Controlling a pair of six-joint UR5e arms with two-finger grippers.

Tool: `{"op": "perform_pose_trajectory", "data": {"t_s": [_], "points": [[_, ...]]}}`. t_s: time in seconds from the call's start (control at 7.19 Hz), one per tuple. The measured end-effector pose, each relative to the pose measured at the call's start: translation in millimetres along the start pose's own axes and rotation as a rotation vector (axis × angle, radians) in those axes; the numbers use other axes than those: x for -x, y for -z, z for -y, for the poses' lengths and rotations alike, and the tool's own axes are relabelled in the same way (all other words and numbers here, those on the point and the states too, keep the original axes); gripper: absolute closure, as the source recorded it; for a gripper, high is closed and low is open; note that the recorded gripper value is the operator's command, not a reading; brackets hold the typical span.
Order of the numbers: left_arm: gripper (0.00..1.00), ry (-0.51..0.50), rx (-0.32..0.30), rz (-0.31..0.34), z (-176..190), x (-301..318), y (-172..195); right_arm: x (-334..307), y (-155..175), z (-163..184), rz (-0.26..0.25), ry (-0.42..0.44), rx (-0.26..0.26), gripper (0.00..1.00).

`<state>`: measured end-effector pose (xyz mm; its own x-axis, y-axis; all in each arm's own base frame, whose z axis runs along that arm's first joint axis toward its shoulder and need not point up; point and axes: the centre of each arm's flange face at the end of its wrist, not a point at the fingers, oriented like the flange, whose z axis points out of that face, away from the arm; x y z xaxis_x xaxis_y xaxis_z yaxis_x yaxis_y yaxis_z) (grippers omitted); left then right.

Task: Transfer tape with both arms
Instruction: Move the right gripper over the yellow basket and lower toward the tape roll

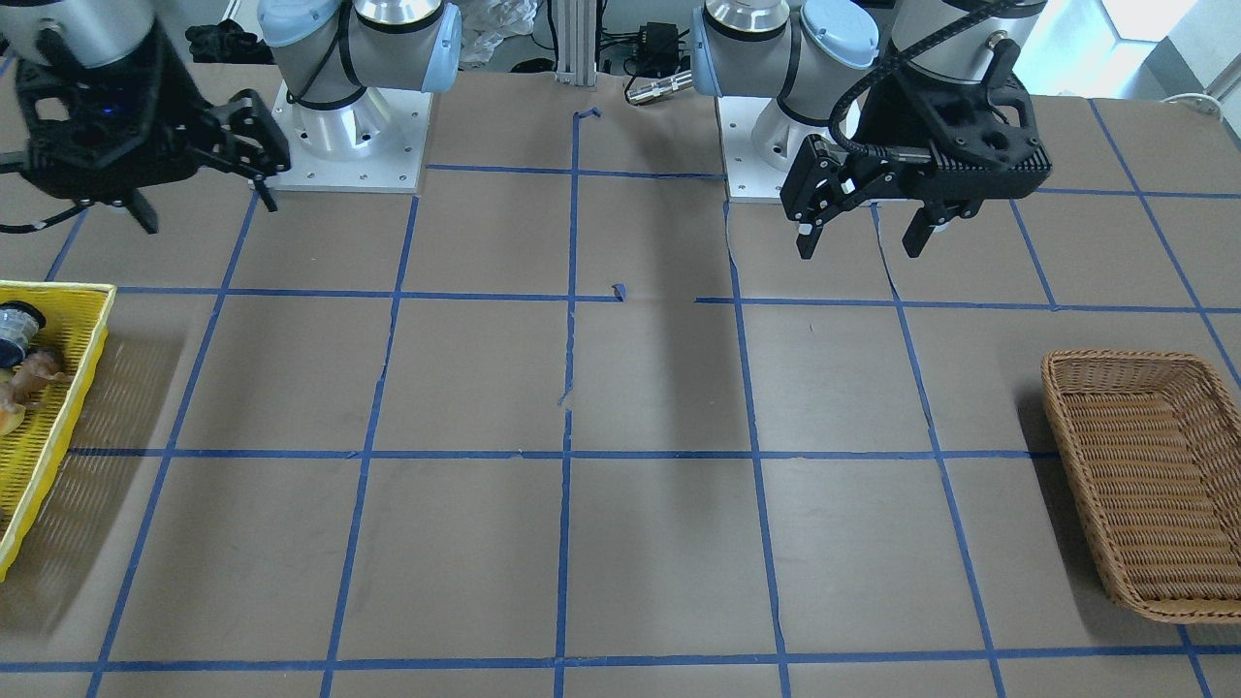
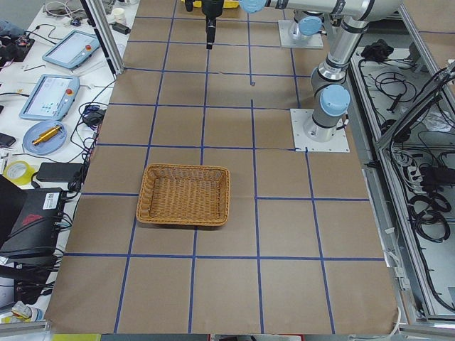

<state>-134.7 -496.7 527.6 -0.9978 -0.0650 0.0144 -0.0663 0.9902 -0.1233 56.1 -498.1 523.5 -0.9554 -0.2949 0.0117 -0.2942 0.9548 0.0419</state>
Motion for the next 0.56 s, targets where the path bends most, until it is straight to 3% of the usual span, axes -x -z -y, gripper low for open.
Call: {"op": "perform_pose_trajectory", "data": {"t_s": [0.28, 0.56], "points": [[0.0, 0.001, 0.0, -0.002, 0, 0, 0, -138, -34, -14, 0.024, -0.061, 0.01, 0.0], [0.0, 0.001, 0.0, -0.003, 0, 0, 0, -281, -105, -24, -0.018, -0.011, -0.035, 0.0]]}}
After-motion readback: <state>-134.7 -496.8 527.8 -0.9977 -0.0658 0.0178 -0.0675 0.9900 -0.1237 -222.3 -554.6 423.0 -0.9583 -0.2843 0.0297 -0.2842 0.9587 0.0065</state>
